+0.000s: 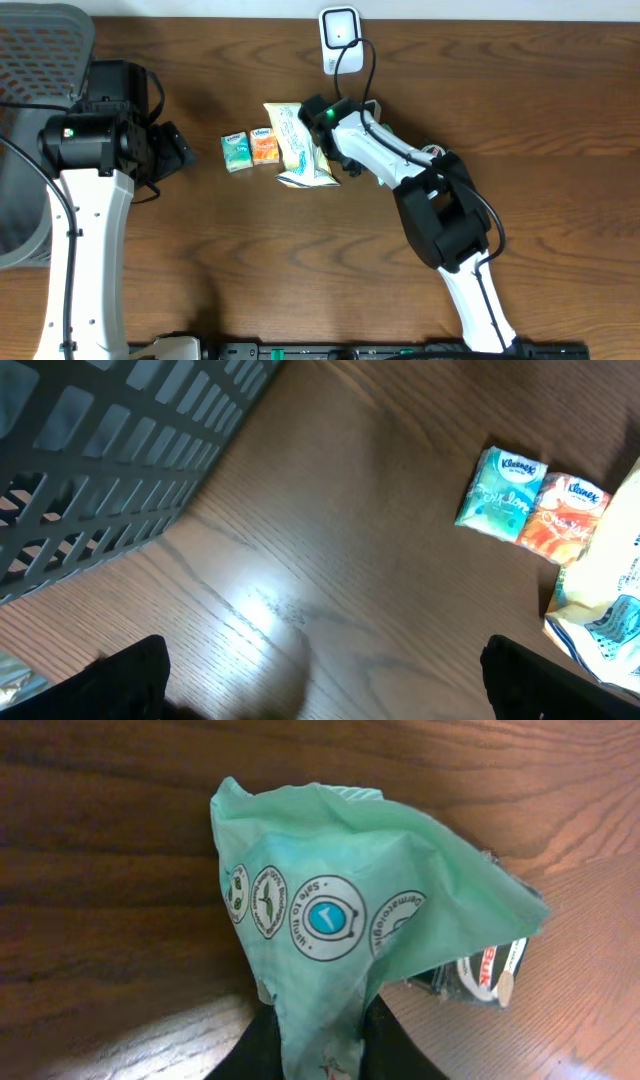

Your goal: Scan the item barcode

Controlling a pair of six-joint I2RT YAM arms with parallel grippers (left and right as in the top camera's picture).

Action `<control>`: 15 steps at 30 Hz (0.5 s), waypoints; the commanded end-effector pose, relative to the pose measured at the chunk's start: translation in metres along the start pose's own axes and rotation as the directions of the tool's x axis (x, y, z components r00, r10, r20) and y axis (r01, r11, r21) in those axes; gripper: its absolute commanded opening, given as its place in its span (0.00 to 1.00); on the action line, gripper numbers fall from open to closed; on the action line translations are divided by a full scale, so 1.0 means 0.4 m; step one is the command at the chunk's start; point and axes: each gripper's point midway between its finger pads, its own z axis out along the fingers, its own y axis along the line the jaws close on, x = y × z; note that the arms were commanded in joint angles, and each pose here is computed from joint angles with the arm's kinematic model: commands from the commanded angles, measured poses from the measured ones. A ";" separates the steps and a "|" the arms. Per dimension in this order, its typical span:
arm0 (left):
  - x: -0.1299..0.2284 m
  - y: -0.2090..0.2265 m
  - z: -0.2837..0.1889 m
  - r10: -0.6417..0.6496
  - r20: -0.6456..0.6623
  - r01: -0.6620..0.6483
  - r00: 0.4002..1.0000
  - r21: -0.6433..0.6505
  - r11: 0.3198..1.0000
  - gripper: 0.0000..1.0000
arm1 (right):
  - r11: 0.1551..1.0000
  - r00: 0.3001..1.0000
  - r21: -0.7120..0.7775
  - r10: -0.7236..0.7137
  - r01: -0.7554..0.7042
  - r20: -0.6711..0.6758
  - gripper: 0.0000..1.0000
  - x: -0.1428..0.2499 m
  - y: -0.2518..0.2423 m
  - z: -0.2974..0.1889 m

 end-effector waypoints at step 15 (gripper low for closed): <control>-0.002 0.006 0.004 -0.011 -0.002 0.011 1.000 -0.013 1.000 0.98 | 0.998 0.997 0.019 -0.061 0.060 0.044 0.88 -0.031 -0.030 -0.124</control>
